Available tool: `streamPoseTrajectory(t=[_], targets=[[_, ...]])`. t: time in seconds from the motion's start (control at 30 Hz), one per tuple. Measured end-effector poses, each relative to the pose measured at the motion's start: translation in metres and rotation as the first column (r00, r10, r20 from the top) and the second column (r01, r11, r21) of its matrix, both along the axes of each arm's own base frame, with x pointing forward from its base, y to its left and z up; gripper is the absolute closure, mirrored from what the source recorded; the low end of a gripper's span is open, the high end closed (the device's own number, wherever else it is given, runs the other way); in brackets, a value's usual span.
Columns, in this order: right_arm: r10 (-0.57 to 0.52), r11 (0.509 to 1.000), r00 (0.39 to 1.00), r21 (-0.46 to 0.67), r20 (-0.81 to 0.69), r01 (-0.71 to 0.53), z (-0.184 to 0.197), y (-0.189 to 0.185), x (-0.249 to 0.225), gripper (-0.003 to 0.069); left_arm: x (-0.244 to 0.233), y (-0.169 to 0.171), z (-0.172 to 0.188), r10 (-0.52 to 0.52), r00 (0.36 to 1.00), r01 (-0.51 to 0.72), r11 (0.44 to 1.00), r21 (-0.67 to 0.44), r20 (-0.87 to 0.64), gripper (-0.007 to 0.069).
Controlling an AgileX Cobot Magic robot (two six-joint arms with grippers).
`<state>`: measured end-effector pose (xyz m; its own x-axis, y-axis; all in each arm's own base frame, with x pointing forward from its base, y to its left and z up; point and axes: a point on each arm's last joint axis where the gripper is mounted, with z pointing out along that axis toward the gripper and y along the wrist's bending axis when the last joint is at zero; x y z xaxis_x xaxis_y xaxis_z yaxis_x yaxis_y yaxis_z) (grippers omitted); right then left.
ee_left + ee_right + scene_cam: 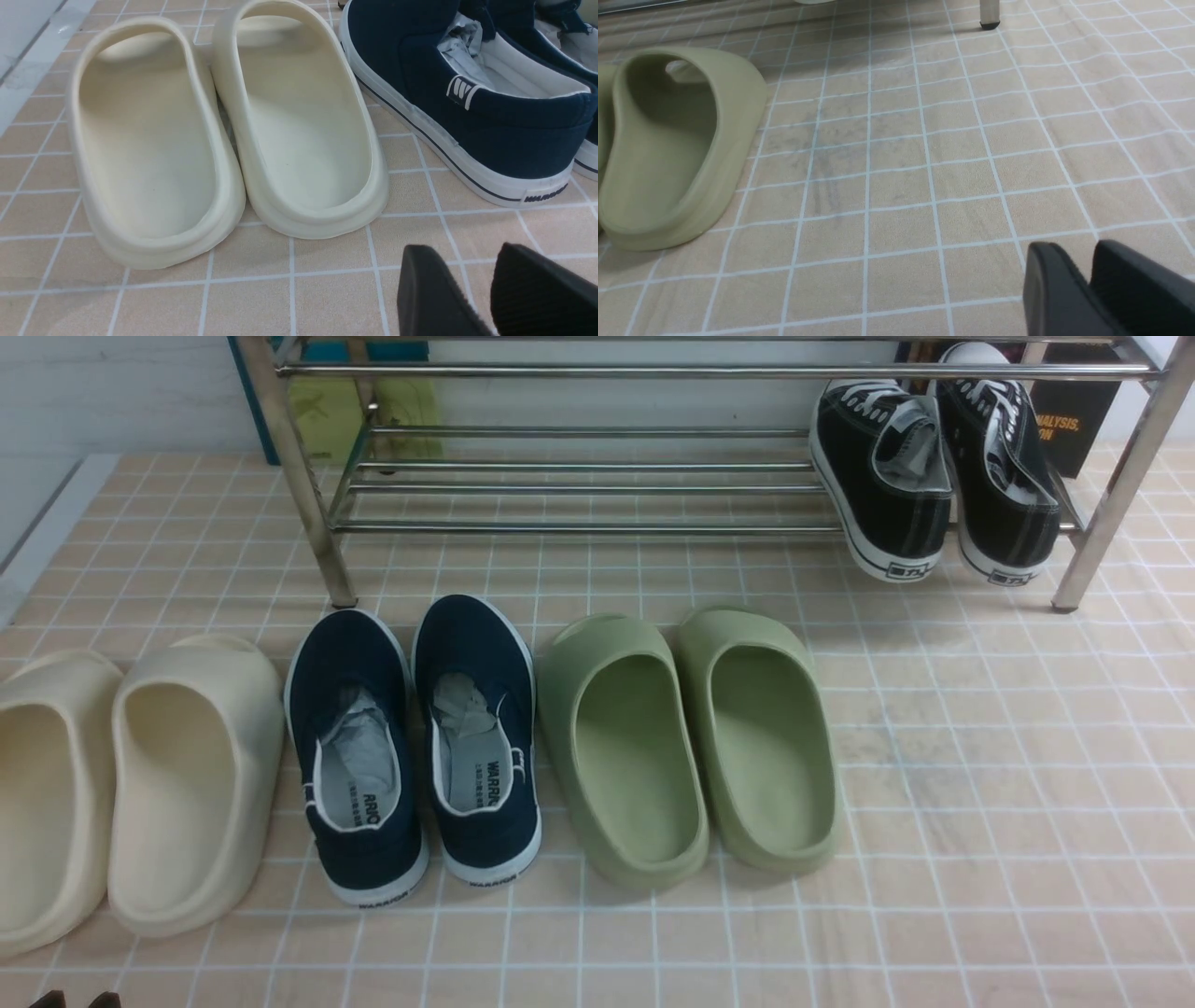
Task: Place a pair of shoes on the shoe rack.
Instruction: Use the left arm to grab the shoe closest to it
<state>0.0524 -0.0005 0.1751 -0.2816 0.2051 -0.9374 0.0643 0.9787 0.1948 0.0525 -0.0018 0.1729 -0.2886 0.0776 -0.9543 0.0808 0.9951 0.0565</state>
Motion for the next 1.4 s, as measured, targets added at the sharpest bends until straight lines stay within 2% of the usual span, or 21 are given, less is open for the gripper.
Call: streamPoseTrajectory(t=[0.77, 1.0, 1.1, 1.2, 1.33, 1.4], targets=[[0.000, 1.000, 1.000, -0.001, 0.000, 0.000, 0.000, 0.000, 0.000, 0.0490, 0.000, 0.000, 0.000, 0.001, 1.000, -0.001, 1.000, 0.005, 0.000, 0.0386], [0.000, 1.000, 1.000, -0.001, 0.000, 0.000, 0.000, 0.000, 0.000, 0.0480, 0.001, 0.002, 0.001, 0.002, 1.000, -0.004, 0.998, 0.070, 0.023, 0.0386], [0.000, 1.000, 1.000, -0.001, 0.000, 0.000, 0.000, 0.000, 0.000, 0.0474, 0.003, 0.001, 0.007, -0.014, 0.995, 0.004, 0.995, 0.102, 0.103, 0.0386], [0.000, 1.000, 1.000, -0.001, 0.000, 0.000, 0.000, 0.000, 0.000, 0.0470, 0.004, -0.002, 0.022, -0.055, 0.963, 0.023, 0.992, 0.125, 0.264, 0.0386], [0.000, 1.000, 1.000, -0.001, 0.000, 0.000, 0.000, 0.000, 0.000, 0.0463, 0.001, -0.009, 0.046, -0.128, 0.849, 0.061, 0.987, 0.146, 0.513, 0.0386], [0.000, 1.000, 1.000, -0.001, 0.000, 0.000, 0.000, 0.000, 0.000, 0.0462, -0.001, -0.010, 0.052, -0.143, 0.809, 0.071, 0.987, 0.146, 0.570, 0.0386]])
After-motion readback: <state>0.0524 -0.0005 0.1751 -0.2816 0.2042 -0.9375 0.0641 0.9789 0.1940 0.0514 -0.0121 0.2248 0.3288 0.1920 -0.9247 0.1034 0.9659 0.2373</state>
